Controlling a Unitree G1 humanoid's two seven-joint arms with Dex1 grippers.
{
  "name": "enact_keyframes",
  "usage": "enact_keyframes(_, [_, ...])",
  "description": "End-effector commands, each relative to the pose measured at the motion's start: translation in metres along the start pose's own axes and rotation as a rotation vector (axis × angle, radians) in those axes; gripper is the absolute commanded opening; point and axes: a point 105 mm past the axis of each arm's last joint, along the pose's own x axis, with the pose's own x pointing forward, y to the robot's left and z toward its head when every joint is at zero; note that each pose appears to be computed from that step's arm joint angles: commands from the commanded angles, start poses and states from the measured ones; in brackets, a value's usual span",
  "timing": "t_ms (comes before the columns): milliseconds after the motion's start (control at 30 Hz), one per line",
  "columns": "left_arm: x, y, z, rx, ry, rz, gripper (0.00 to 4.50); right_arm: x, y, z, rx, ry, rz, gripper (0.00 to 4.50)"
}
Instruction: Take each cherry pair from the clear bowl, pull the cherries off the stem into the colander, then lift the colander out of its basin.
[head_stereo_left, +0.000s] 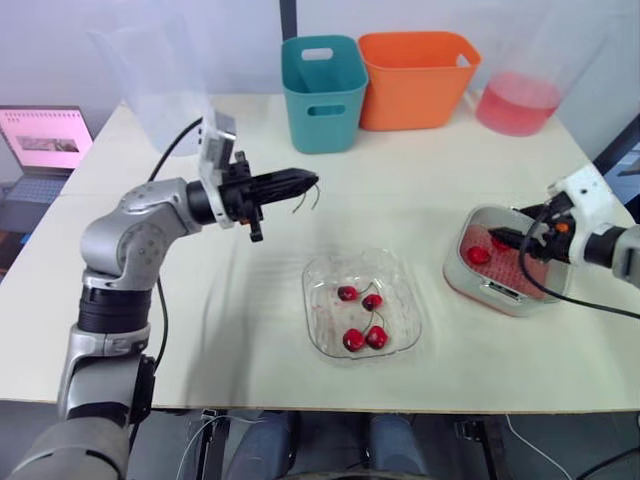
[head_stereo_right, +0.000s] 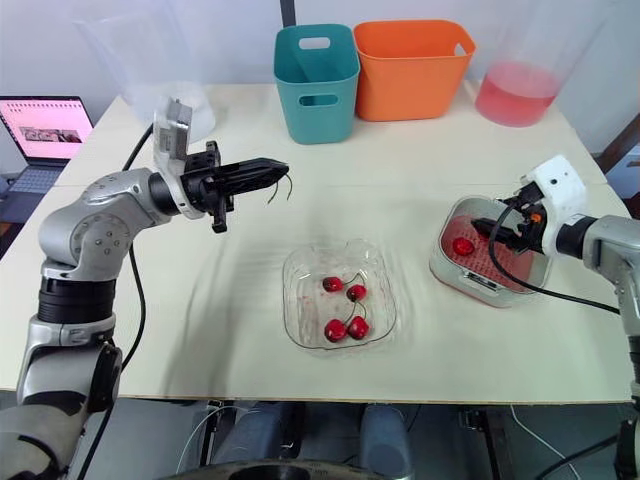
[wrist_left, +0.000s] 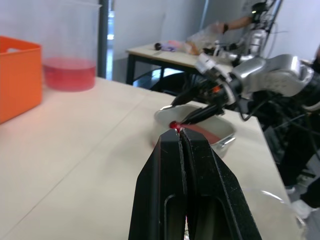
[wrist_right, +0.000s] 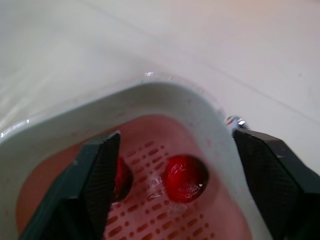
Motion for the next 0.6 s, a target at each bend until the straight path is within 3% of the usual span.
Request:
enact_keyframes(33, [-0.01, 0.008, 0.006, -0.014, 0.013, 0.074, 0.0, -0.003, 0.03, 0.053, -0.027, -0.177, 0.134, 3.8])
enact_keyframes(167, [-0.047, 0.031, -0.012, -0.173, 0.032, 0.222, 0.0, 0.008, 0.131, 0.089, -0.054, -0.265, 0.541, 3.8])
enact_keyframes(333, [-0.095, 0.043, -0.04, -0.349, 0.045, 0.412, 0.0, 0.02, 0.213, 0.104, -0.079, -0.282, 0.797, 3.8])
enact_keyframes(467, [-0.128, 0.034, -0.077, -0.489, 0.086, 0.514, 0.0, 0.034, 0.253, 0.103, -0.117, -0.288, 0.864, 3.8])
enact_keyframes(600, [-0.149, 0.029, -0.106, -0.549, 0.13, 0.601, 0.0, 0.041, 0.268, 0.095, -0.149, -0.265, 0.895, 3.8])
